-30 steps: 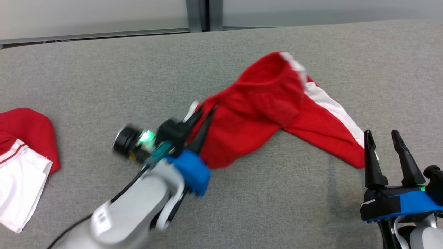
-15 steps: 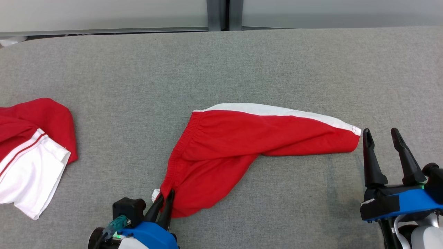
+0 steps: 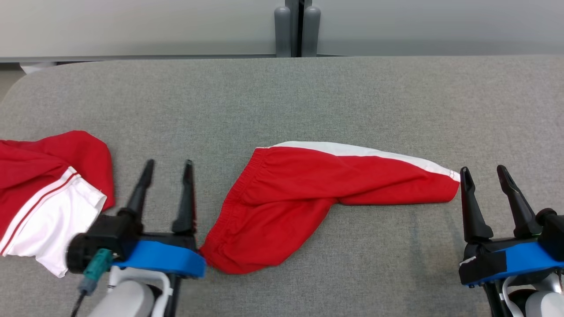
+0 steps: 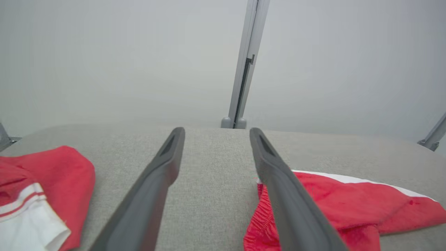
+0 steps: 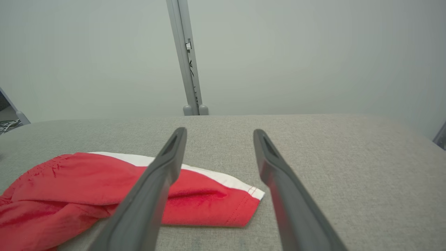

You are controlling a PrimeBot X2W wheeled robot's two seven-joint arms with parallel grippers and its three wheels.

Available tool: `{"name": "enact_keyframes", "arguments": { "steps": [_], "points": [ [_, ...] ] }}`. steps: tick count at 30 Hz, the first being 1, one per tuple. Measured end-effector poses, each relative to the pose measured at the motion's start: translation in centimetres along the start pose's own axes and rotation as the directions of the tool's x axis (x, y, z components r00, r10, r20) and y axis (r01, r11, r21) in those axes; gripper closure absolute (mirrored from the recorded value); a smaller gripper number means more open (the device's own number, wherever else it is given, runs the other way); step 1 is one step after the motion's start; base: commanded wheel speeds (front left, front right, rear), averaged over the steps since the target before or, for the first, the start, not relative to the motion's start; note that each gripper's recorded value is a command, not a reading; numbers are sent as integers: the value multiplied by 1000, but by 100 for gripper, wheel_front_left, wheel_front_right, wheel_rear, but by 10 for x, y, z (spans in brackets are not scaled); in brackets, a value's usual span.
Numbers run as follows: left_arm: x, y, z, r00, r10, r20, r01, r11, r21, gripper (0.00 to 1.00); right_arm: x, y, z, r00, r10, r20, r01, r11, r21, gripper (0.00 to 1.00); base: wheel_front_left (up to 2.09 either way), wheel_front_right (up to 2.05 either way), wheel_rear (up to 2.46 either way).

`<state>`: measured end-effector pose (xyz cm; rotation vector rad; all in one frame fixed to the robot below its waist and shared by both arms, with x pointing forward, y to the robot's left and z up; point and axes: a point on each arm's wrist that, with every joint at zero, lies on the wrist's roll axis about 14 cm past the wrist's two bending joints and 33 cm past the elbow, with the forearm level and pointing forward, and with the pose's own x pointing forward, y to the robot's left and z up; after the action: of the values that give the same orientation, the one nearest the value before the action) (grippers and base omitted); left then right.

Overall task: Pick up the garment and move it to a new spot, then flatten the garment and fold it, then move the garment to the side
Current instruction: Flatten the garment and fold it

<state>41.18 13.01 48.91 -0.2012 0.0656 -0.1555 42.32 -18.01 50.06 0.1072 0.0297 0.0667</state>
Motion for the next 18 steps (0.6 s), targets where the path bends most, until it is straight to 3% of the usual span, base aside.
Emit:
{"name": "enact_keyframes", "arguments": {
  "steps": [6,10,18],
  "points": [
    [0,38,31,993,60,101,-75,985,155,0,-6,1,6,1000,4,2,-4,1000,-11,0,0,0,0],
    [-9,59,33,992,84,99,-104,968,228,0,-12,4,5,1000,9,-11,-9,1000,-19,0,0,0,0],
    [-23,67,24,994,86,66,-100,966,239,0,-19,3,8,1000,9,-16,-9,1000,-26,0,0,0,0]
  ]
}}
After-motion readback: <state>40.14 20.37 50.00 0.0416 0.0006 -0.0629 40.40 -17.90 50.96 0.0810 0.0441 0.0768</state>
